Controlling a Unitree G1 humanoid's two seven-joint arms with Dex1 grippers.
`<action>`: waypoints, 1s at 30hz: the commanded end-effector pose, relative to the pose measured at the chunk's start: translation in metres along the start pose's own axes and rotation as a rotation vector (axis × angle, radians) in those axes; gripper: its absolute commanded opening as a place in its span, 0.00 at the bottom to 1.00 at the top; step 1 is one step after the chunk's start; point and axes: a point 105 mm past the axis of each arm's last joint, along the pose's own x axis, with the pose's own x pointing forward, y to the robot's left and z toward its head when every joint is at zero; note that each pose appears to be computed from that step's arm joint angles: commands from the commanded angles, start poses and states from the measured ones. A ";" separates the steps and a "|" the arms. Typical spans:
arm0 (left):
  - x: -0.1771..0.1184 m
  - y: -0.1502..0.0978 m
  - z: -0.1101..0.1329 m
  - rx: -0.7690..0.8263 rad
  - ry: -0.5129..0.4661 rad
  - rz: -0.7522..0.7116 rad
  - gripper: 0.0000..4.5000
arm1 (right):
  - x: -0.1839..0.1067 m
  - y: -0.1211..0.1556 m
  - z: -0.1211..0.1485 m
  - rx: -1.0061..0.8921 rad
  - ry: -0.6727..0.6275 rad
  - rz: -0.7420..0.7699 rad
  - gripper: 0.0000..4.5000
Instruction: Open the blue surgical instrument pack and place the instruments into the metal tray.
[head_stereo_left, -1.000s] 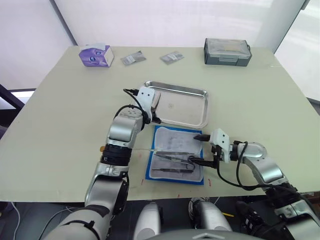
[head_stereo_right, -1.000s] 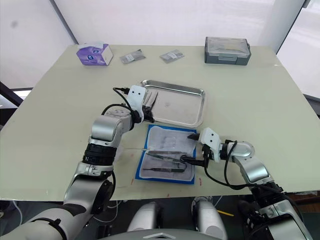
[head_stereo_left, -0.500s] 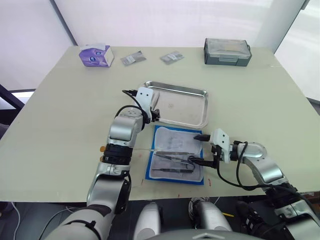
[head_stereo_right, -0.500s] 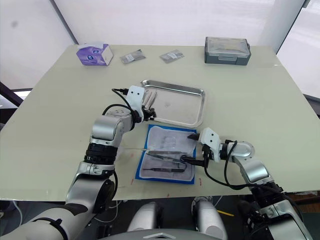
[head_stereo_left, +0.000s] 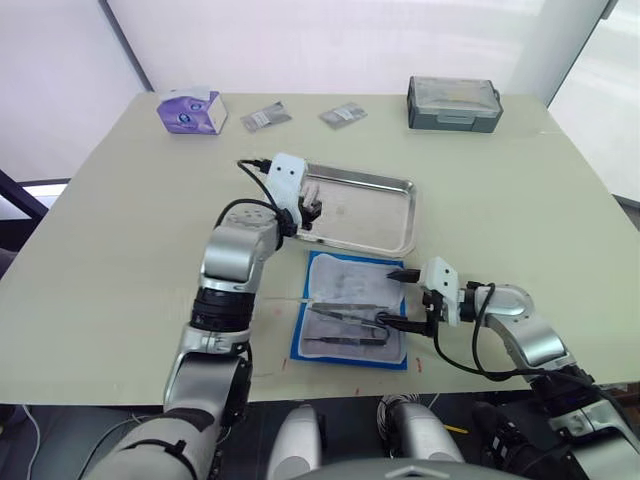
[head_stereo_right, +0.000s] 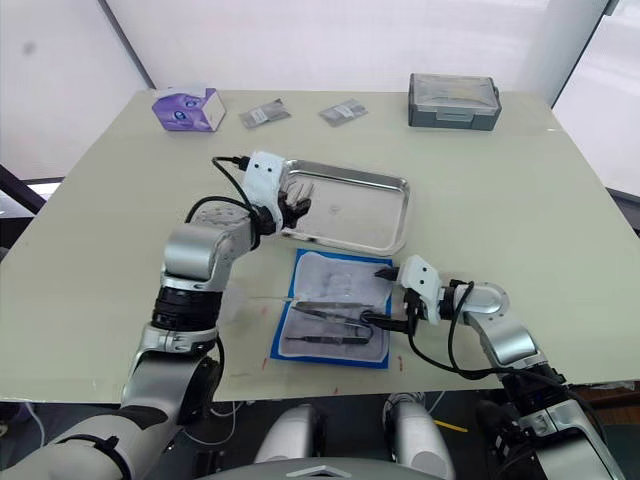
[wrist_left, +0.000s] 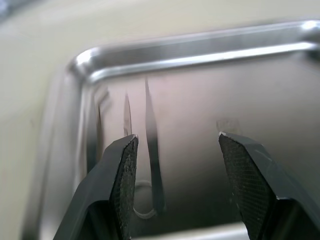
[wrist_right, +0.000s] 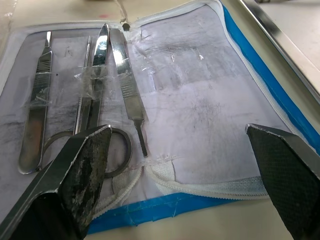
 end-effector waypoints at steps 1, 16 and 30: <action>-0.015 -0.020 0.015 0.101 -0.134 -0.233 0.60 | 0.002 0.022 -0.051 0.106 0.176 0.049 1.00; -0.062 -0.049 -0.030 0.399 -0.118 -0.837 0.60 | 0.001 0.020 -0.051 0.103 0.179 0.044 1.00; -0.069 -0.054 -0.079 0.551 0.006 -0.985 0.60 | -0.002 0.021 -0.051 0.102 0.184 0.044 1.00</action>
